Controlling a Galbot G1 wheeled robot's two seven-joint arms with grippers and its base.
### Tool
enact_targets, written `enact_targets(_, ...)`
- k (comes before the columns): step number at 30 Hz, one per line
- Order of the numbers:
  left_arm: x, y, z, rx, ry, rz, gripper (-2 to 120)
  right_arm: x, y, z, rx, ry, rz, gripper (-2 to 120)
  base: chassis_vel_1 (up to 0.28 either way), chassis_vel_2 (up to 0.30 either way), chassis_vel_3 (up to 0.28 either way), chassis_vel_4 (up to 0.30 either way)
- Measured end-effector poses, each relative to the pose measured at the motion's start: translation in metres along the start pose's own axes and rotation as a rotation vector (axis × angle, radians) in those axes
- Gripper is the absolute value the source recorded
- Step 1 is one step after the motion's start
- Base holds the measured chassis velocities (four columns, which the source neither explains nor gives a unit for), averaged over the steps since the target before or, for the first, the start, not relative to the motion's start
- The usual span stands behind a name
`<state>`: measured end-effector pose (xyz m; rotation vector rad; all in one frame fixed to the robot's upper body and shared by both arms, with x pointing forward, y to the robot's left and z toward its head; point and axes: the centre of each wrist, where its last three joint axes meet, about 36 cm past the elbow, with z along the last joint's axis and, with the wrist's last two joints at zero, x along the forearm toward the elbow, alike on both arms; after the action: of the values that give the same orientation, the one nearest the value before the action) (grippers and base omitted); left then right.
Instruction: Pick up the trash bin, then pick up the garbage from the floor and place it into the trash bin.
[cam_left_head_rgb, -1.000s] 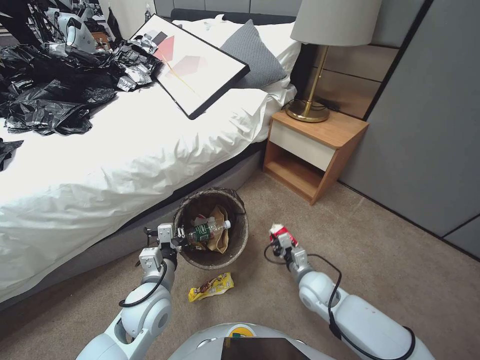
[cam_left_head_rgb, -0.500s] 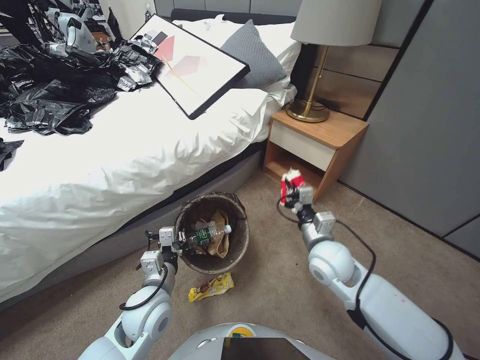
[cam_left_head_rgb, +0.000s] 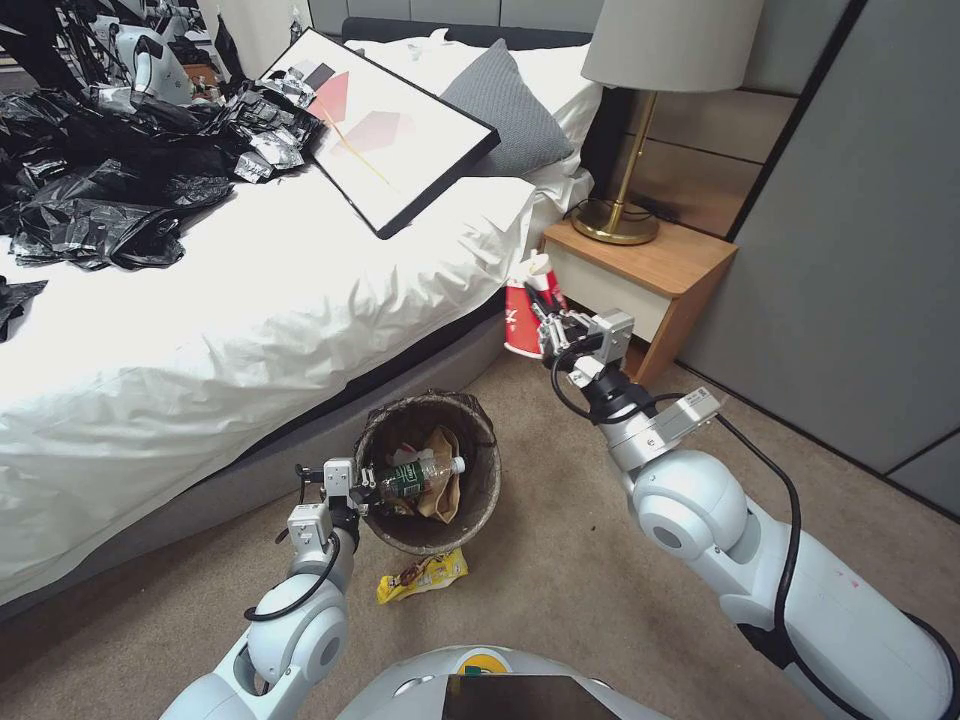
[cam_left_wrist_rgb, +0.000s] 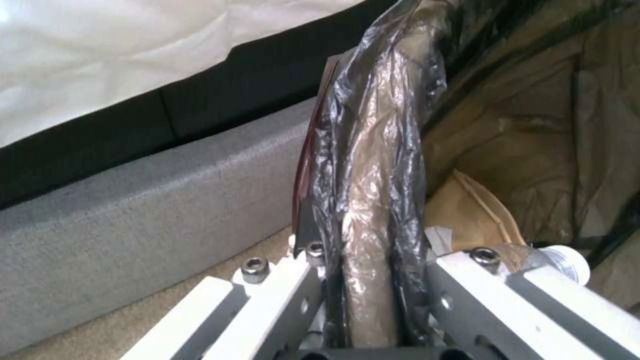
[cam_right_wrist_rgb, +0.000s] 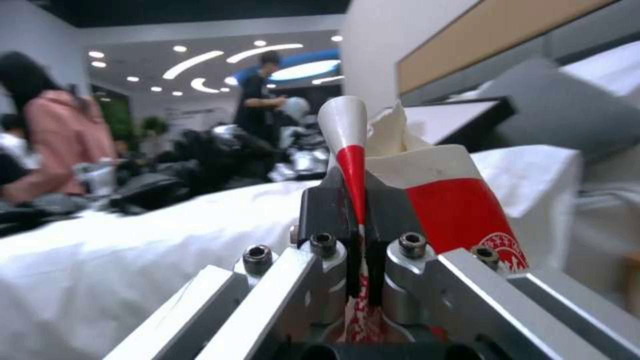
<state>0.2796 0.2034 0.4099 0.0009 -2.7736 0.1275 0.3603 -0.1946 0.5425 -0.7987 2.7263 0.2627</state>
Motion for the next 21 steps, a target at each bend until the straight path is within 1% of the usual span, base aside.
enact_targets(1,0.000,0.000,0.000,0.000,0.001,0.001,0,-0.002,0.009,0.004,-0.051,0.003,-0.107,0,0.000,0.000,0.000,0.000)
enact_targets(2,0.000,0.000,0.000,0.000,0.001,0.001,0,-0.002,0.009,0.004,-0.051,0.003,-0.107,0,0.000,0.000,0.000,0.000)
enact_targets(3,0.001,-0.002,-0.001,0.003,0.000,0.003,0,-0.002,0.019,0.010,-0.091,0.023,-0.173,0,0.000,0.000,0.000,0.000)
enact_targets(6,0.001,-0.003,-0.003,0.005,-0.001,0.004,0,-0.002,0.034,0.021,-0.135,0.061,-0.238,0,0.000,0.000,0.000,0.000)
enact_targets(10,0.001,-0.003,-0.004,0.006,-0.004,0.006,0,-0.001,0.042,0.029,-0.156,0.091,-0.264,0,0.000,0.000,0.000,0.000)
enact_targets(13,0.001,-0.002,-0.006,0.007,-0.010,0.002,0,0.008,0.056,0.048,-0.176,0.149,-0.298,0,0.000,0.000,0.000,0.000)
enact_targets(14,0.001,-0.002,-0.006,0.007,-0.010,0.002,0,0.008,0.056,0.048,-0.176,0.149,-0.298,0,0.000,0.000,0.000,0.000)
enact_targets(17,0.001,-0.002,-0.007,0.009,-0.012,0.001,0,0.018,0.064,0.063,-0.175,0.196,-0.312,0,0.000,0.000,0.000,0.000)
enact_targets(21,0.001,-0.002,-0.008,0.012,-0.015,0.001,0,0.025,0.069,0.072,-0.173,0.224,-0.322,0,0.000,0.000,0.000,0.000)
